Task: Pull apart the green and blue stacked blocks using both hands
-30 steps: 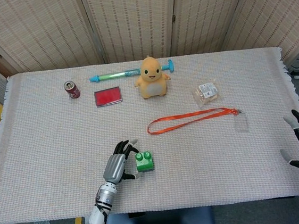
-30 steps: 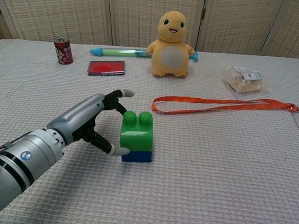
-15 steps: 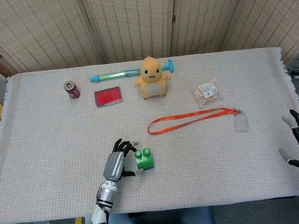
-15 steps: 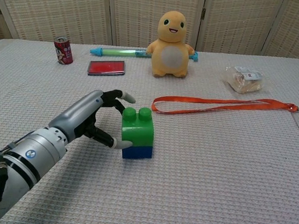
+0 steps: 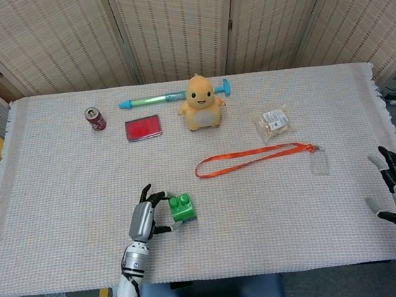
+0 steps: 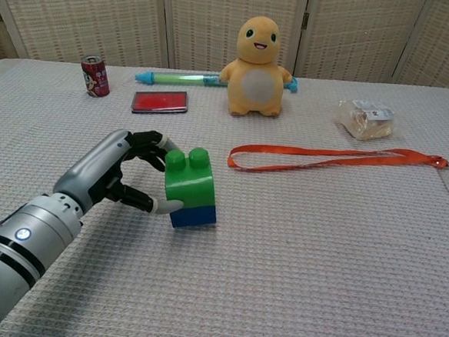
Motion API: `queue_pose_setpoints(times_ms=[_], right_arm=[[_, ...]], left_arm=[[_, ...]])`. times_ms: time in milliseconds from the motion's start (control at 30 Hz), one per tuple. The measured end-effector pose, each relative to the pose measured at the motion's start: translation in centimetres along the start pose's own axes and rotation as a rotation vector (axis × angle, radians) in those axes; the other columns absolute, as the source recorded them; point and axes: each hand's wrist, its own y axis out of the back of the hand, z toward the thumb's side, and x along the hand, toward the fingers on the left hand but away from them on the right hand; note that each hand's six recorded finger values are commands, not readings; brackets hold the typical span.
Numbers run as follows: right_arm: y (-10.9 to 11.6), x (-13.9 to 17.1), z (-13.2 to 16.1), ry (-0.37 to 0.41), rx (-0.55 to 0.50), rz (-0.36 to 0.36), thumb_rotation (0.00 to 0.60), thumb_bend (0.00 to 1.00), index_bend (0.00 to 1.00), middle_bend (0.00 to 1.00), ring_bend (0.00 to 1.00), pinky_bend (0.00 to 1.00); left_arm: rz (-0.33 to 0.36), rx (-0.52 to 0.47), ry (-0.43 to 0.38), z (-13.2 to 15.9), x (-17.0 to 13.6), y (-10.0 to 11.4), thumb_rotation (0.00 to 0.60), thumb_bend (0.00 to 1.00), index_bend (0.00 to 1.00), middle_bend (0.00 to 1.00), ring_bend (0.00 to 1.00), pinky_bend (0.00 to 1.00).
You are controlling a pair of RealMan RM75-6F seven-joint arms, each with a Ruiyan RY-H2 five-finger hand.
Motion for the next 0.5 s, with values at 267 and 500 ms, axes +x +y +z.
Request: queue_pose_setpoints(times_ms=[267, 500], right_arm=[[-0.8, -0.3, 0.6, 0.032, -0.003, 0.013, 0.600, 0.36, 0.00, 0.00, 0.00, 0.00], [-4.3, -1.8, 2.4, 0.132, -0.164, 0.142, 0.600, 0.36, 0.00, 0.00, 0.00, 0.00]], left_arm=[[0.039, -0.065, -0.023, 0.0, -0.6, 1.6, 0.600, 0.61, 0.68, 0.86, 0.41, 0.00], [0.059, -0.127, -0.015, 0.4, -1.4, 3.3, 0.600, 0.61, 0.68, 0.86, 0.41, 0.01]])
